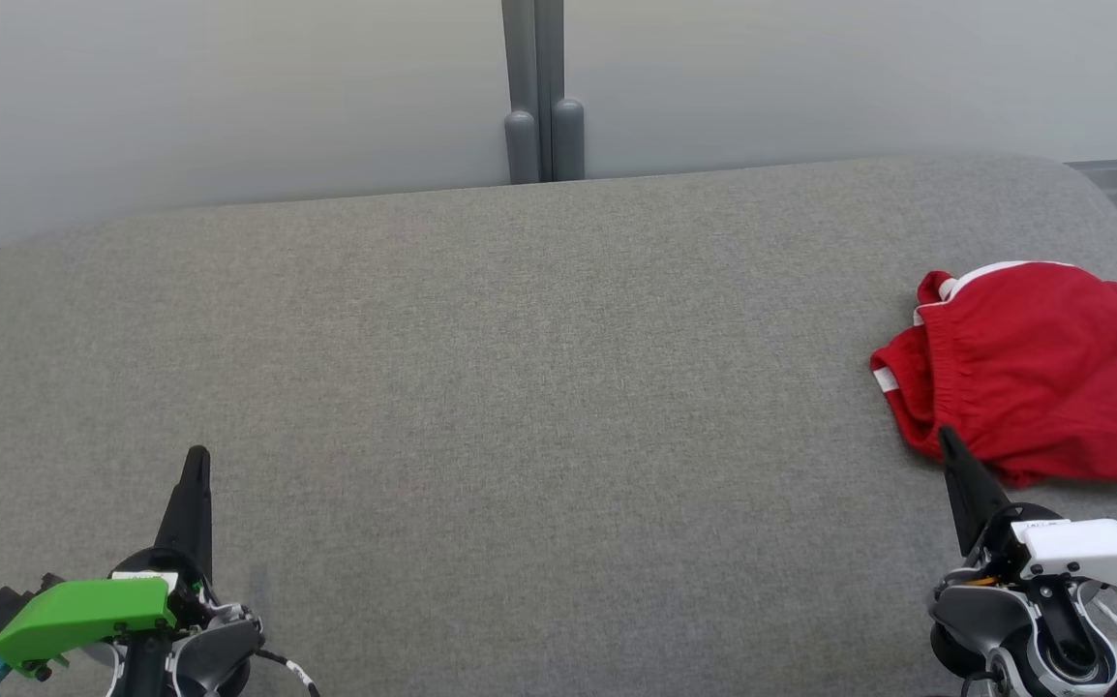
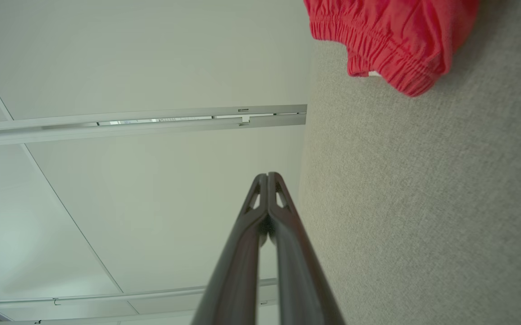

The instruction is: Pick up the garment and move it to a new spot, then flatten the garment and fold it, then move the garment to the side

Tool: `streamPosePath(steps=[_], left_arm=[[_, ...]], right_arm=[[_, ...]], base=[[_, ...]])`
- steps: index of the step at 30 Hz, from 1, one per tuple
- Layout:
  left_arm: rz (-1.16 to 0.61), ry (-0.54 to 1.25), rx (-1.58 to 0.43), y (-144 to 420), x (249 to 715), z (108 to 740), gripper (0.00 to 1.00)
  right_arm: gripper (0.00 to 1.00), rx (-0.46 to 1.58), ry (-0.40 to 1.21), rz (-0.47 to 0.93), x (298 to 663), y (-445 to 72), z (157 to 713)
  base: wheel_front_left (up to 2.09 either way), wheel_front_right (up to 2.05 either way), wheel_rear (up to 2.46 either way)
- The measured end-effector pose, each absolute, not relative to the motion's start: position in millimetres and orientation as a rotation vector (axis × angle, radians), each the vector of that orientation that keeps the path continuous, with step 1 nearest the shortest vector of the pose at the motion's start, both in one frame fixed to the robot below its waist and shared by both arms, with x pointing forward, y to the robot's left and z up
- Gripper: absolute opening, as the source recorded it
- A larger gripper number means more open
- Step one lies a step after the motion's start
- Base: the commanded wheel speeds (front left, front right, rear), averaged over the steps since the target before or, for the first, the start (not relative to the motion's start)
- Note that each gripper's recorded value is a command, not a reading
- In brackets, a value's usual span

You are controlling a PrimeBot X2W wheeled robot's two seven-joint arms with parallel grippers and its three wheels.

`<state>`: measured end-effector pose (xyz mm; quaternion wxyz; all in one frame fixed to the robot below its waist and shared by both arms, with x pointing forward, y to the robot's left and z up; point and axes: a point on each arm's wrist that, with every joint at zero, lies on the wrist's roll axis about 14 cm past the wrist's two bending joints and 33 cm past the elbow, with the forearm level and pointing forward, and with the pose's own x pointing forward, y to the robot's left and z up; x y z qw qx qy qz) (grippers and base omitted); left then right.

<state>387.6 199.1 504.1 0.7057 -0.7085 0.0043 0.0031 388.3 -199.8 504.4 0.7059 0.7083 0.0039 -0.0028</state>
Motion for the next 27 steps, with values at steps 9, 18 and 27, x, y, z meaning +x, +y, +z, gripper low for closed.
streamPosePath(steps=[9,18,27], left_arm=[[0.007,0.009,-1.575,199.1,387.6,504.1,0.0],[0.007,0.01,-1.575,199.1,387.6,504.1,0.0],[0.007,0.01,-1.575,199.1,387.6,504.1,0.0]], right_arm=[[0.0,1.574,0.009,-0.006,388.3,-199.8,504.4],[0.0,1.574,0.009,-0.006,388.3,-199.8,504.4],[0.0,1.574,0.009,-0.006,388.3,-199.8,504.4]], base=[[0.0,0.0,0.0],[0.0,0.0,0.0],[0.0,0.0,0.0]])
